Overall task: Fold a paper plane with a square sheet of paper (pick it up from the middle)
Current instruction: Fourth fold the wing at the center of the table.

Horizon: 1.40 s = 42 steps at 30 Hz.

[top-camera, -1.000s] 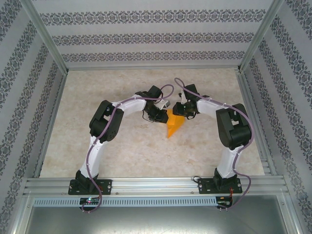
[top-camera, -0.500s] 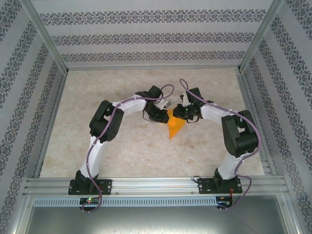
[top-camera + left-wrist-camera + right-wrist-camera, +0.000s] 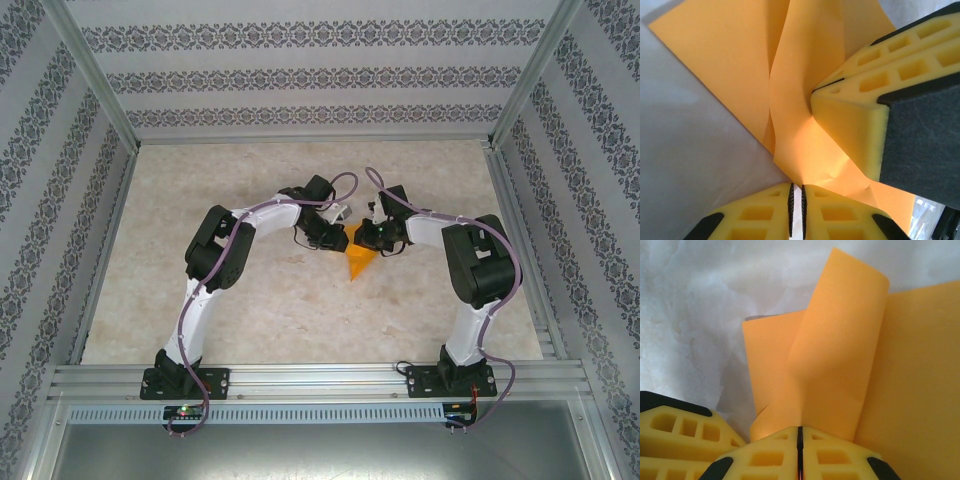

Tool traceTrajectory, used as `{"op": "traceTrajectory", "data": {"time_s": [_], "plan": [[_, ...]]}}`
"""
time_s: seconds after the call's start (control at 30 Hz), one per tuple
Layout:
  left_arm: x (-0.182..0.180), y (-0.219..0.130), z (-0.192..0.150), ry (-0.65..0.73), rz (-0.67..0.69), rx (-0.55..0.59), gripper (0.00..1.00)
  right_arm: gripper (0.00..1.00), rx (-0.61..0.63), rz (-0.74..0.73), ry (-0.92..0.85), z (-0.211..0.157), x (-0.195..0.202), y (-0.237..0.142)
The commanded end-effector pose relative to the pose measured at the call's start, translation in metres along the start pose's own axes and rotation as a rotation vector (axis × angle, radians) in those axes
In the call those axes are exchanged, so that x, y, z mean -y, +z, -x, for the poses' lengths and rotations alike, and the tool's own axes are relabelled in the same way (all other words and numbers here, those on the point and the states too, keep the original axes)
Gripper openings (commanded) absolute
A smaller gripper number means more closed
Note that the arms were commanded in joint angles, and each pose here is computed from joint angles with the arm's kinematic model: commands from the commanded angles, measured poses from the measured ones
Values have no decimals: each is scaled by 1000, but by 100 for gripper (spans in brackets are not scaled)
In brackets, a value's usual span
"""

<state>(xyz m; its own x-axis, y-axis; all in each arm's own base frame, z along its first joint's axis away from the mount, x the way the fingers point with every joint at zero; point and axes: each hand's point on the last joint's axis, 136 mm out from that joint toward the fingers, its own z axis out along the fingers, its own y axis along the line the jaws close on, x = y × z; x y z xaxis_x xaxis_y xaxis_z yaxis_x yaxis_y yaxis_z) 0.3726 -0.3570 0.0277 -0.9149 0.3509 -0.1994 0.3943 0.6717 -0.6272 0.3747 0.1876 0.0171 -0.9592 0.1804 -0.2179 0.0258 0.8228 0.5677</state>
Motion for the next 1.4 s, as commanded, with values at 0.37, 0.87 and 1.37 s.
{"op": "traceTrajectory", "data": {"time_s": [0.37,0.87,1.37], "plan": [[29,-30,17,48,41,100,33,8,-9,-65,29,-12,25,2],[74,-28,-17,64,-35,169,37,7,-25,21,65,-14,19,2],[65,2,-34,27,-48,139,31,6,-21,43,70,-13,16,-3]]}}
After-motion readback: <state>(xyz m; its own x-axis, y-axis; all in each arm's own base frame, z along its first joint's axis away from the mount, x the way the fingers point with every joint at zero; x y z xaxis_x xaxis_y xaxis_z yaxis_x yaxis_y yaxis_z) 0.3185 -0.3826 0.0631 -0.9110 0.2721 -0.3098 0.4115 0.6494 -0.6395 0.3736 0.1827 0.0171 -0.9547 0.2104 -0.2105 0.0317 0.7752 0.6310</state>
